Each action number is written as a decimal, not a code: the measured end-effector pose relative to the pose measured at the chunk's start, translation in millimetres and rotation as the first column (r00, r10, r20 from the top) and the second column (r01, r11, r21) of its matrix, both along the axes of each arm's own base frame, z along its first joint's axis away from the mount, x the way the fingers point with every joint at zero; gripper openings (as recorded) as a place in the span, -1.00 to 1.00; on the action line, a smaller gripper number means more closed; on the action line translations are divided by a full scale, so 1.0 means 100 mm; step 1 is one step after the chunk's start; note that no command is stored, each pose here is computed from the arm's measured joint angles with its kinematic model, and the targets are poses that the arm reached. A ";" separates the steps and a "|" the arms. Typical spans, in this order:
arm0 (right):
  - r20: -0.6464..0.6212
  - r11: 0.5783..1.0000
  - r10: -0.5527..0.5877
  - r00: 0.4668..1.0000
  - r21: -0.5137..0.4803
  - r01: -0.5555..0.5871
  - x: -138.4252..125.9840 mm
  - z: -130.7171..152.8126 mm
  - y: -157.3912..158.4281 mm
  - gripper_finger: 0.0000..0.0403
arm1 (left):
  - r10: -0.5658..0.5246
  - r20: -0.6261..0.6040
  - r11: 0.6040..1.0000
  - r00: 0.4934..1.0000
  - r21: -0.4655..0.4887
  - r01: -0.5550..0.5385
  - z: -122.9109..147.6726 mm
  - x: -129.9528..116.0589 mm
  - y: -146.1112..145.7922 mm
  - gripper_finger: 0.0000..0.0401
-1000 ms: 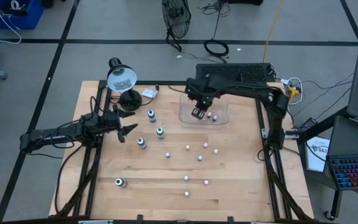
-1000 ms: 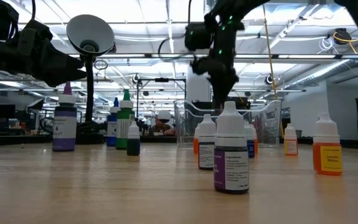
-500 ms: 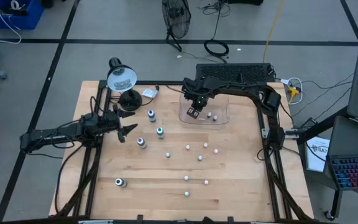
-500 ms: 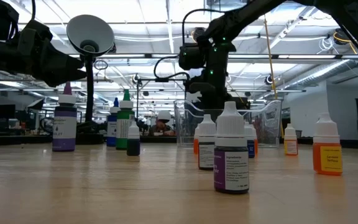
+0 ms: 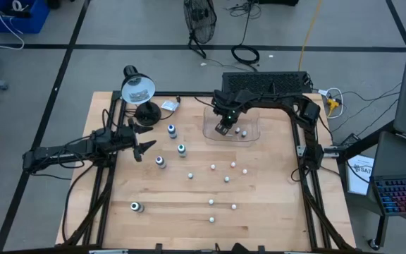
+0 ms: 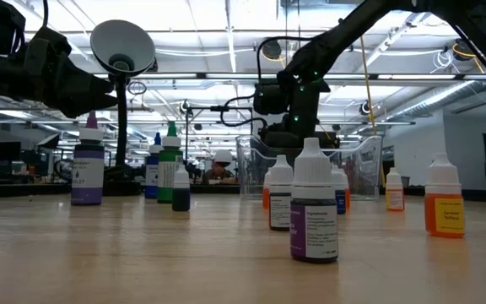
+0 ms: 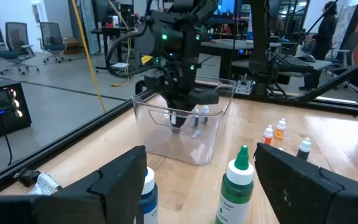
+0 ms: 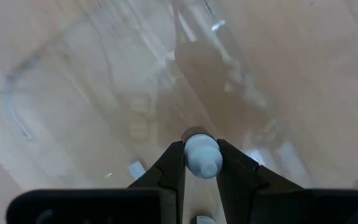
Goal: Pick & Place food coloring
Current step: Put the top purple food coloring into the transparent bin, then put the orange food coloring into the transparent bin
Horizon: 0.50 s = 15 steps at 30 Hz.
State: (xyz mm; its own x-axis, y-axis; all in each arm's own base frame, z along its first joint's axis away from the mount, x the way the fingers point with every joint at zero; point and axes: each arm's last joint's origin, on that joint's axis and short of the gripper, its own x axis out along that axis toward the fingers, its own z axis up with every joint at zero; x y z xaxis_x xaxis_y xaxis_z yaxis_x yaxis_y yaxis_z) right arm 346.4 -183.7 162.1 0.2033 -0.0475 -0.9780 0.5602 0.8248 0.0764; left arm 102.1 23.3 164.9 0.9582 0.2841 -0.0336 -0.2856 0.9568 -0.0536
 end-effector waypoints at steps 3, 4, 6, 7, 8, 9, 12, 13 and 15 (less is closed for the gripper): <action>0.006 1.000 -0.002 1.000 -0.006 0.002 0.00 -0.01 0.00 -0.67 | 0.000 -0.001 1.000 1.000 0.000 0.000 0.00 0.00 0.00 0.48; 0.004 1.000 -0.001 1.000 -0.006 0.001 -0.01 -0.02 0.00 -0.62 | 0.000 0.000 1.000 1.000 0.000 0.000 0.00 0.00 0.00 0.48; 0.001 1.000 0.005 1.000 -0.009 -0.005 0.00 -0.02 0.02 -0.51 | 0.000 0.000 1.000 1.000 0.000 0.000 0.00 0.00 0.00 0.48; 0.000 1.000 0.007 1.000 -0.010 -0.007 0.00 -0.02 0.03 -0.45 | 0.000 -0.001 1.000 1.000 0.000 0.000 0.00 0.00 0.00 0.48; 0.002 1.000 0.008 1.000 -0.010 -0.008 0.00 -0.01 0.03 -0.40 | 0.000 0.000 1.000 1.000 0.000 0.000 0.00 0.00 0.00 0.48; 0.006 1.000 0.008 1.000 -0.008 -0.008 0.00 0.00 0.04 -0.36 | 0.000 -0.001 1.000 1.000 0.000 0.000 0.00 0.00 0.00 0.48; 0.023 1.000 0.007 1.000 -0.011 -0.007 -0.01 0.05 0.04 -0.26 | 0.000 -0.001 1.000 1.000 0.000 0.000 0.00 0.00 0.00 0.48; 0.034 1.000 0.003 0.999 -0.016 -0.002 -0.01 0.09 0.04 -0.24 | 0.000 0.000 1.000 1.000 0.000 0.000 0.00 0.00 0.00 0.48; 0.060 1.000 -0.011 0.998 -0.028 0.013 -0.03 0.19 0.05 -0.22 | 0.000 0.000 1.000 1.000 0.000 0.000 0.00 0.00 0.00 0.48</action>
